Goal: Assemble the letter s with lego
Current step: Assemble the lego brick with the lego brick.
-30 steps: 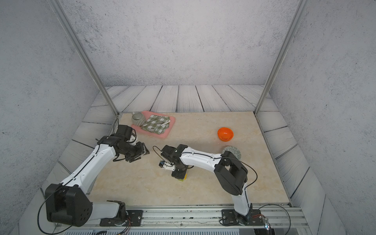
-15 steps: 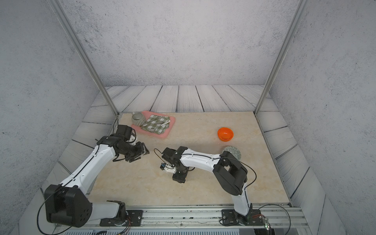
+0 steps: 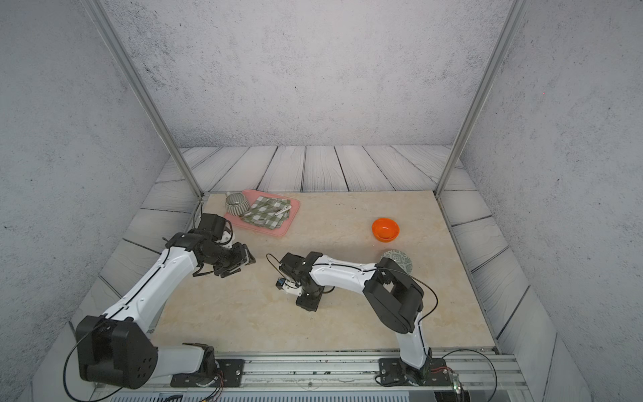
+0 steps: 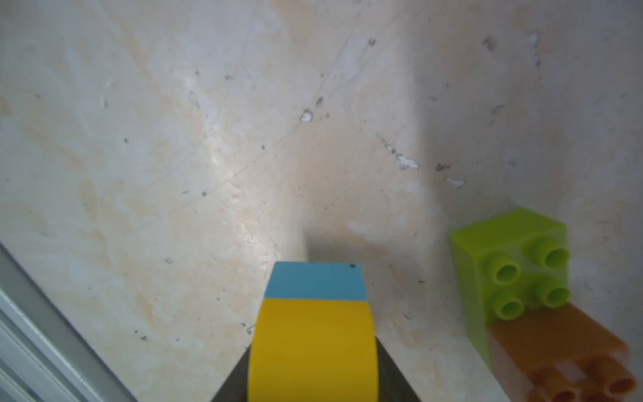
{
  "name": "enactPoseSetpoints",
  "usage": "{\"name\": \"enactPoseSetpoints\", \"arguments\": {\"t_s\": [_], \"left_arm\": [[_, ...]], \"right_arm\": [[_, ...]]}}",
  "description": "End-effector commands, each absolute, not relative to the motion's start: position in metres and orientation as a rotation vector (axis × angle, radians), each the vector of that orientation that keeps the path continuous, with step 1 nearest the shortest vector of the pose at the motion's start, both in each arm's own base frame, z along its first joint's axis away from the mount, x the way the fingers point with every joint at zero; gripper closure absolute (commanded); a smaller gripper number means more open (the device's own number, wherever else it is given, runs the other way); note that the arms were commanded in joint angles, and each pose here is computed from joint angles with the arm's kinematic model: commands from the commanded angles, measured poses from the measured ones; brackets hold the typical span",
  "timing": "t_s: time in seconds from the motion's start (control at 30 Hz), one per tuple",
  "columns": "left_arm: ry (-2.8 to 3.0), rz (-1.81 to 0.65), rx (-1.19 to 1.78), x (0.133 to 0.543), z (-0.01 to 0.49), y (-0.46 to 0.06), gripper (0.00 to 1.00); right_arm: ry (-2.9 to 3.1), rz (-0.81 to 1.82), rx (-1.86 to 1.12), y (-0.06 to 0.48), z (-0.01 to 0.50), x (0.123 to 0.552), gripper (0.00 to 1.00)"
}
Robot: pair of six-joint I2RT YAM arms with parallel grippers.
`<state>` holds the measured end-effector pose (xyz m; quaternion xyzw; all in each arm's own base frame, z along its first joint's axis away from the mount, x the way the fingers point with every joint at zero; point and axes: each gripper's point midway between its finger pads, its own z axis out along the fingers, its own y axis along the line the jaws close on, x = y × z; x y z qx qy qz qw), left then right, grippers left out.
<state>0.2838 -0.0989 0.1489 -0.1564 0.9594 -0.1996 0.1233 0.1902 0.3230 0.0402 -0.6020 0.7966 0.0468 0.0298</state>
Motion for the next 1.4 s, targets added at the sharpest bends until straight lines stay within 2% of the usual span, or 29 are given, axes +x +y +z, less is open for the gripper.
{"name": "enactPoseSetpoints", "arguments": {"t_s": [0.0, 0.23, 0.37, 0.47, 0.63, 0.77, 0.93, 1.03, 1.13, 1.37], "left_arm": [[2.786, -0.574, -0.46, 0.282, 0.153, -0.094, 0.36], [2.785, -0.574, -0.461, 0.282, 0.154, -0.094, 0.36], [2.783, -0.576, -0.46, 0.282, 0.154, -0.094, 0.36], [2.785, -0.574, -0.459, 0.282, 0.153, -0.094, 0.36], [2.783, -0.573, -0.463, 0.281, 0.154, -0.093, 0.36], [2.779, -0.576, -0.464, 0.282, 0.155, -0.092, 0.36], [2.764, -0.584, -0.46, 0.284, 0.16, -0.093, 0.36], [2.761, -0.605, -0.459, 0.285, 0.159, -0.095, 0.36], [2.77, -0.622, -0.462, 0.283, 0.155, -0.098, 0.36], [2.787, -0.624, -0.467, 0.28, 0.146, -0.097, 0.36]], "right_arm": [[2.5, 0.162, -1.865, 0.321, 0.027, 0.187, 0.54], [2.52, 0.15, -1.851, 0.318, 0.019, 0.188, 0.49], [2.54, 0.143, -1.82, 0.317, 0.017, 0.19, 0.5], [2.557, 0.142, -1.816, 0.316, 0.014, 0.19, 0.57], [2.55, 0.162, -1.814, 0.316, 0.02, 0.19, 0.75], [2.465, 0.173, -1.891, 0.315, 0.05, 0.19, 0.81], [2.178, 0.17, -2.074, 0.311, 0.13, 0.199, 0.81], [2.056, 0.162, -2.113, 0.312, 0.16, 0.214, 0.82], [2.017, 0.107, -2.16, 0.309, 0.161, 0.23, 0.81], [2.085, 0.174, -2.184, 0.307, 0.133, 0.253, 0.79]]}}
